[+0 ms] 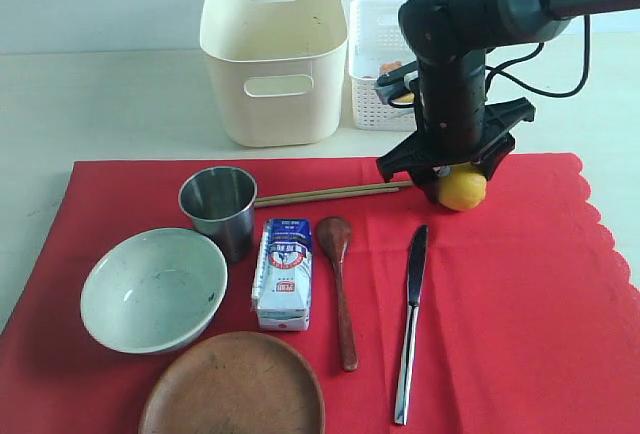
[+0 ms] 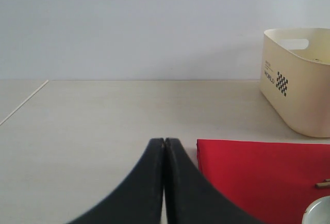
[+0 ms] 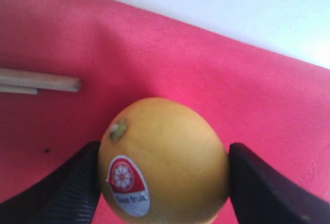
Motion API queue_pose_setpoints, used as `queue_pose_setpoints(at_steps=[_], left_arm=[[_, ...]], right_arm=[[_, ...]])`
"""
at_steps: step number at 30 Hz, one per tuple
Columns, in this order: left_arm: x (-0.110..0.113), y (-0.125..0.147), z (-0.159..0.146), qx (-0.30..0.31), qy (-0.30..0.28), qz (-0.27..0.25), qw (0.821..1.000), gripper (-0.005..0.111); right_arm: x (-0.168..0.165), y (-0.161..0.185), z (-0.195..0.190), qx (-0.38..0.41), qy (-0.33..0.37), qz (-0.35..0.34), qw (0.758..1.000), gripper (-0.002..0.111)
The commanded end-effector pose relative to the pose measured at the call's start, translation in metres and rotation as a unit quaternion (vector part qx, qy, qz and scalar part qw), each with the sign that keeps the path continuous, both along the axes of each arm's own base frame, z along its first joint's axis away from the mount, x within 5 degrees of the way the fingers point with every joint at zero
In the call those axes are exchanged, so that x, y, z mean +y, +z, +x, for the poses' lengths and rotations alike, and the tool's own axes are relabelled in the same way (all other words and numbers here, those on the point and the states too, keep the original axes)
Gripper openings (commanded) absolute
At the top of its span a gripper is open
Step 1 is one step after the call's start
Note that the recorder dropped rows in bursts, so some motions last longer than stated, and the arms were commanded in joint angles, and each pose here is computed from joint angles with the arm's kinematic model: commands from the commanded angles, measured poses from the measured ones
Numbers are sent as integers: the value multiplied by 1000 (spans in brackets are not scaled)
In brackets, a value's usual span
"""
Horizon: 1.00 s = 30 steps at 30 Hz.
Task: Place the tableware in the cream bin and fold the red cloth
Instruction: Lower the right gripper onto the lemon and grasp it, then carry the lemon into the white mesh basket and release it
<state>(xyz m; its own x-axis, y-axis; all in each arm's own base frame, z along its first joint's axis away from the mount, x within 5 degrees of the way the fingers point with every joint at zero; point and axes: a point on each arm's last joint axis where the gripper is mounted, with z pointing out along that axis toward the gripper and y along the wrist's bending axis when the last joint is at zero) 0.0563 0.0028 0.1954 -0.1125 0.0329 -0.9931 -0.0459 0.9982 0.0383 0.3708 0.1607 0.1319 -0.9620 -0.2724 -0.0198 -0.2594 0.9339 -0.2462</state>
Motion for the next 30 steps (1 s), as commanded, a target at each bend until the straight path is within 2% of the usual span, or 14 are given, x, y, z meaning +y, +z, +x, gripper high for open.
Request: queue_pose_setpoints(at_steps=[1, 3, 8, 15, 21, 27, 30], left_arm=[[-1, 0, 0, -3, -4, -4, 1000, 3], [-1, 0, 0, -3, -4, -4, 1000, 3], [-1, 0, 0, -3, -4, -4, 1000, 3], [-1, 0, 0, -3, -4, -4, 1000, 3], [-1, 0, 0, -3, -4, -4, 1000, 3], [-1, 0, 0, -3, -4, -4, 1000, 3], [-1, 0, 0, -3, -4, -4, 1000, 3]], right_arm=[[1, -3, -1, 11, -4, 2, 1000, 8], [0, 1, -2, 8, -3, 0, 1000, 0], [-3, 32, -1, -34, 8, 2, 999, 0], [-16, 102, 0, -174, 15, -11, 985, 0], [-9, 138, 6, -290, 55, 49, 954, 0], [11, 144, 23, -381, 116, 131, 908, 0], [17, 135, 33, -407, 98, 177, 891, 0]])
